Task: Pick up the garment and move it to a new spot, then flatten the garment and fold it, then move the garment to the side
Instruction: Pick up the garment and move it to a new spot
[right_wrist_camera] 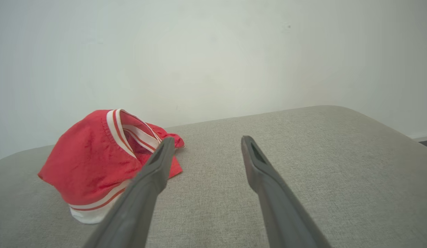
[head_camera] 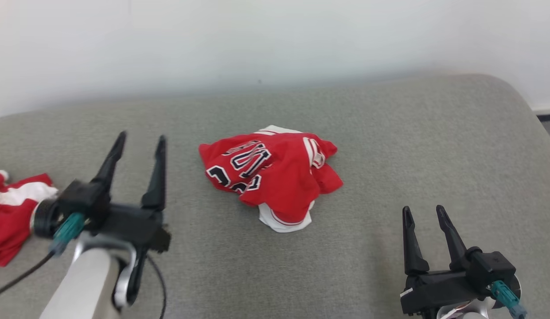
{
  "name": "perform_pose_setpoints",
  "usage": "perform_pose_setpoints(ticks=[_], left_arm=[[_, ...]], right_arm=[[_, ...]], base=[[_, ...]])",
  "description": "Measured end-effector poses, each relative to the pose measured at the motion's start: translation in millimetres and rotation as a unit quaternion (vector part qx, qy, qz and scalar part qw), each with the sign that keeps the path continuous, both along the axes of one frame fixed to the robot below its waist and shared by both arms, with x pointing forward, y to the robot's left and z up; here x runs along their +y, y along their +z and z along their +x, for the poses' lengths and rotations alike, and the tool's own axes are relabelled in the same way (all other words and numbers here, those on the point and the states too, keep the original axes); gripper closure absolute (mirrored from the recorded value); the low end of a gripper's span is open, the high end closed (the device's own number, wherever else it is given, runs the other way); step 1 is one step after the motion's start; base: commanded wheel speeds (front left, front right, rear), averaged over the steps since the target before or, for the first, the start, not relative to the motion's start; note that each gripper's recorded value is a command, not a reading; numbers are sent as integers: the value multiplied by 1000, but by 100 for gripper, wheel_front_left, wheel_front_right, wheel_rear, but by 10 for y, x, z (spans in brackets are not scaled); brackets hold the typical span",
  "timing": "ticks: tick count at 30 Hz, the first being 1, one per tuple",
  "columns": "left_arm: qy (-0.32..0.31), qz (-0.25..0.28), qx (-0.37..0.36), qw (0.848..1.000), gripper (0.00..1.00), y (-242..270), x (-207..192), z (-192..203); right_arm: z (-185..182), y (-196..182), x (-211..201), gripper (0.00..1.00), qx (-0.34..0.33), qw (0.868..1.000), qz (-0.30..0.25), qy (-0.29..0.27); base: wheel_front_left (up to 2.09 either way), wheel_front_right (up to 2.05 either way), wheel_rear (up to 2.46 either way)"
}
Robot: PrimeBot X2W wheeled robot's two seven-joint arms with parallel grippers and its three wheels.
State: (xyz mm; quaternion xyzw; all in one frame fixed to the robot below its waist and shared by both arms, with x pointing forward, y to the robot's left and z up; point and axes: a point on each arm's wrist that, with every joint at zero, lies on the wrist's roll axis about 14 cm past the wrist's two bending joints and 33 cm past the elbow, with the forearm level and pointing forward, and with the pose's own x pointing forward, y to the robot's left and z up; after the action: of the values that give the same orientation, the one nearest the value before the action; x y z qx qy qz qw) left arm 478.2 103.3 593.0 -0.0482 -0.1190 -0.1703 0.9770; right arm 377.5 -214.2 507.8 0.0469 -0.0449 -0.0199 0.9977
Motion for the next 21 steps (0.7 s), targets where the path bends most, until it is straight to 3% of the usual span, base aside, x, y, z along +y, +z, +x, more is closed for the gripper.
perform_pose_setpoints(ticks=[10,16,21], left_arm=[[120,26,3,992,0,-198,832,-636],[165,20,21,986,0,-353,1078,-933],[159,29,41,986,0,-517,1078,-1098]], right_arm=[[-43,86,199,0,-13,999,-3,29],[-82,100,237,0,-16,999,-3,35],[-112,76,253,0,-12,999,-4,37]], base=[[0,0,0],[0,0,0],[0,0,0]])
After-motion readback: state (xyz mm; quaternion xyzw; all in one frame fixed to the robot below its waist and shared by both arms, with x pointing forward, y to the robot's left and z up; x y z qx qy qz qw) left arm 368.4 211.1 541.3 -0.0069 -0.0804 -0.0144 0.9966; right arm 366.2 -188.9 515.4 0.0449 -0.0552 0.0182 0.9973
